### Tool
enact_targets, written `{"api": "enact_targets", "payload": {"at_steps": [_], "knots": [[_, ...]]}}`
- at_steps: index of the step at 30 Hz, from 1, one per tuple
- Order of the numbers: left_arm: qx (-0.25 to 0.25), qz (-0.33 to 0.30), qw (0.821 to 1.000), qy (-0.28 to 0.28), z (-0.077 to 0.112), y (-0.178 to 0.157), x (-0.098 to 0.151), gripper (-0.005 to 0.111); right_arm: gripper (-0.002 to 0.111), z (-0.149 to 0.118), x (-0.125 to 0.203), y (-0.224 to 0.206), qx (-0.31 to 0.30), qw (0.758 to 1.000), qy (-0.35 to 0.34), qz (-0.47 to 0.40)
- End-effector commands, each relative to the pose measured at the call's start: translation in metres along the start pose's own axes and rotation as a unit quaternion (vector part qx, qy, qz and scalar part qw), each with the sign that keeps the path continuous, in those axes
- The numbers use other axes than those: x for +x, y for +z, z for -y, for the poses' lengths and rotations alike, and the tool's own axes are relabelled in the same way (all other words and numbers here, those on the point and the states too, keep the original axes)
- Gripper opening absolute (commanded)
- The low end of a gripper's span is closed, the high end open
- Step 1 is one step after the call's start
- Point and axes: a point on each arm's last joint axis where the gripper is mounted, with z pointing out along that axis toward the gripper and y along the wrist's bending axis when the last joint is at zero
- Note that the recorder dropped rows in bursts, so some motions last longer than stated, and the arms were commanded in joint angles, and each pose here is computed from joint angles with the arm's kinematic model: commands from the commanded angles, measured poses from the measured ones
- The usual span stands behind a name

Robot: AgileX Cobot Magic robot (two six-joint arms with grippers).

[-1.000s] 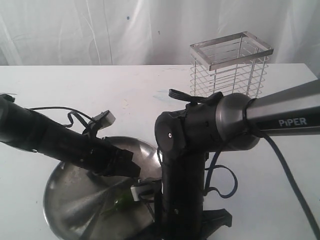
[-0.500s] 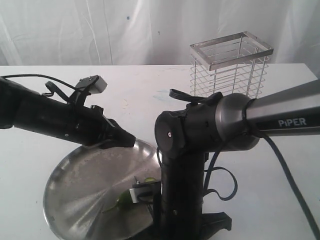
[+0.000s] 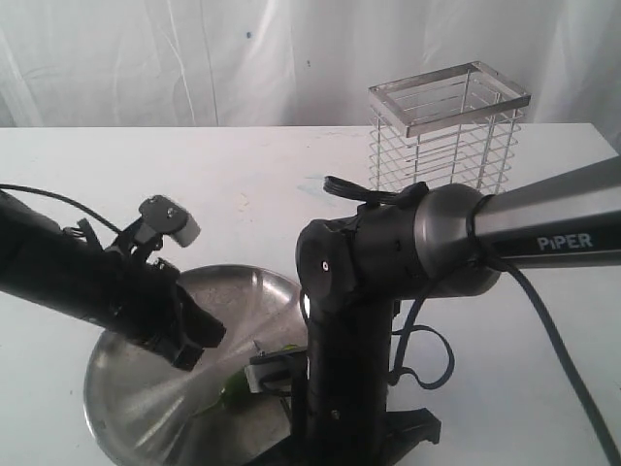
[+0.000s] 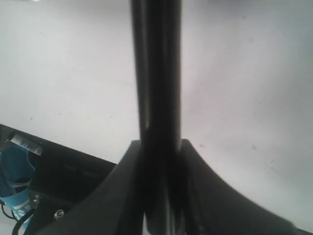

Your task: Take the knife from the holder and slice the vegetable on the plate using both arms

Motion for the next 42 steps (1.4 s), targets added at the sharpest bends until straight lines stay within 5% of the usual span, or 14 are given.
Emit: {"api": "enact_targets", "payload": {"at_steps": [1,7,17,25,34,42], "knots": [[0.043,-0.018,0.995,0.084,0.017,0.005,0.014,0.033,0.000,0.001,0.000,0.001,0.011,1.000,-0.021,0.004],[0.099,-0.028,0.979,0.174,0.039,0.012,0.024,0.059,0.000,0.001,-0.001,0.001,0.012,0.999,-0.037,0.011],[0.046,-0.074,0.968,0.234,0.037,0.046,0.033,0.056,0.000,0.001,-0.005,0.001,0.010,0.999,-0.042,0.031],[-0.025,-0.066,0.983,0.170,0.022,0.049,0.016,0.020,0.000,0.001,-0.006,0.000,0.014,0.998,-0.046,0.038],[-0.030,-0.036,0.981,0.189,0.029,0.032,0.004,0.039,0.000,0.004,-0.015,-0.002,0.031,0.995,-0.044,0.086],[-0.082,0.016,0.976,0.203,0.035,0.002,-0.016,0.040,0.000,0.017,-0.015,-0.033,0.025,0.993,-0.033,0.106]]}}
